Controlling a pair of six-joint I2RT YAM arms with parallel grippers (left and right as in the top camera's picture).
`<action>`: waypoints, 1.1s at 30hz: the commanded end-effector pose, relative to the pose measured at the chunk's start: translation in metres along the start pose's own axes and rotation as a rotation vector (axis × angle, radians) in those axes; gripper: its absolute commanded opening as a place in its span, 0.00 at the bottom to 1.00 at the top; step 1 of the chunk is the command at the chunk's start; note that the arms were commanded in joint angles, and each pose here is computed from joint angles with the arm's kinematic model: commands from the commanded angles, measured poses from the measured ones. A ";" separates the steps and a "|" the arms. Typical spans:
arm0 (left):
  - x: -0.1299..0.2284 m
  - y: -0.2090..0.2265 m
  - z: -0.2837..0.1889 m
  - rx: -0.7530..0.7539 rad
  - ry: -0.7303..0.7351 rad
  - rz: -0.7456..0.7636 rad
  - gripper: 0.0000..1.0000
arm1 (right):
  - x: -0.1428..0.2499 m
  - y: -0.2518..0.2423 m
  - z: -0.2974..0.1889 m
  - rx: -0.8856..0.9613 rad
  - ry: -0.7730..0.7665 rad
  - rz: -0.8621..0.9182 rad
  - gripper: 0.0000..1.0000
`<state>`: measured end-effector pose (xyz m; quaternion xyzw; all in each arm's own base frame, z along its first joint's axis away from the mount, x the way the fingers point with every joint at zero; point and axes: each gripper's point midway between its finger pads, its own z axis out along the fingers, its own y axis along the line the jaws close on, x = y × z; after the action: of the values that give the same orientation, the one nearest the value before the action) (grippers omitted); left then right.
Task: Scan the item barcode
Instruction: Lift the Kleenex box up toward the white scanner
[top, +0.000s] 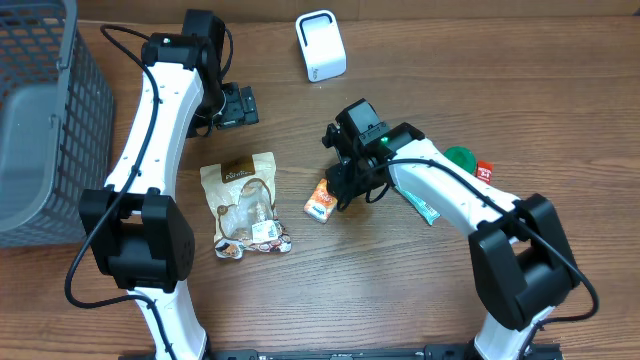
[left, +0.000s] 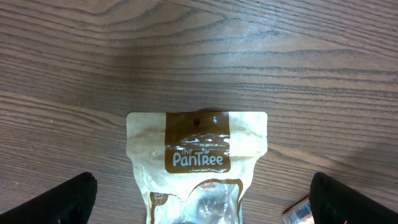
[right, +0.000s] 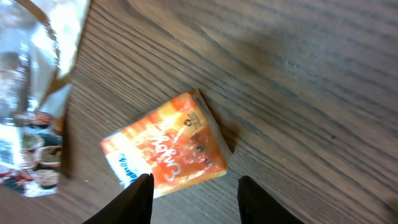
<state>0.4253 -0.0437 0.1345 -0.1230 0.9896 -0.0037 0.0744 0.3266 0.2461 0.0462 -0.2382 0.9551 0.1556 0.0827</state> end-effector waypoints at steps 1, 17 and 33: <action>-0.004 0.000 -0.004 -0.001 -0.017 0.013 1.00 | 0.008 -0.008 0.018 0.010 0.044 -0.008 0.45; -0.004 0.000 -0.004 0.000 -0.017 0.013 1.00 | 0.001 -0.012 0.024 0.020 0.052 -0.004 0.04; -0.004 0.000 -0.004 0.000 -0.017 0.013 1.00 | -0.078 0.017 -0.114 0.136 -0.373 -0.278 0.04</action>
<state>0.4253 -0.0437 0.1345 -0.1230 0.9896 -0.0037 0.0744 0.3755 0.2545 0.1612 -0.3123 0.9001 0.1294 0.2747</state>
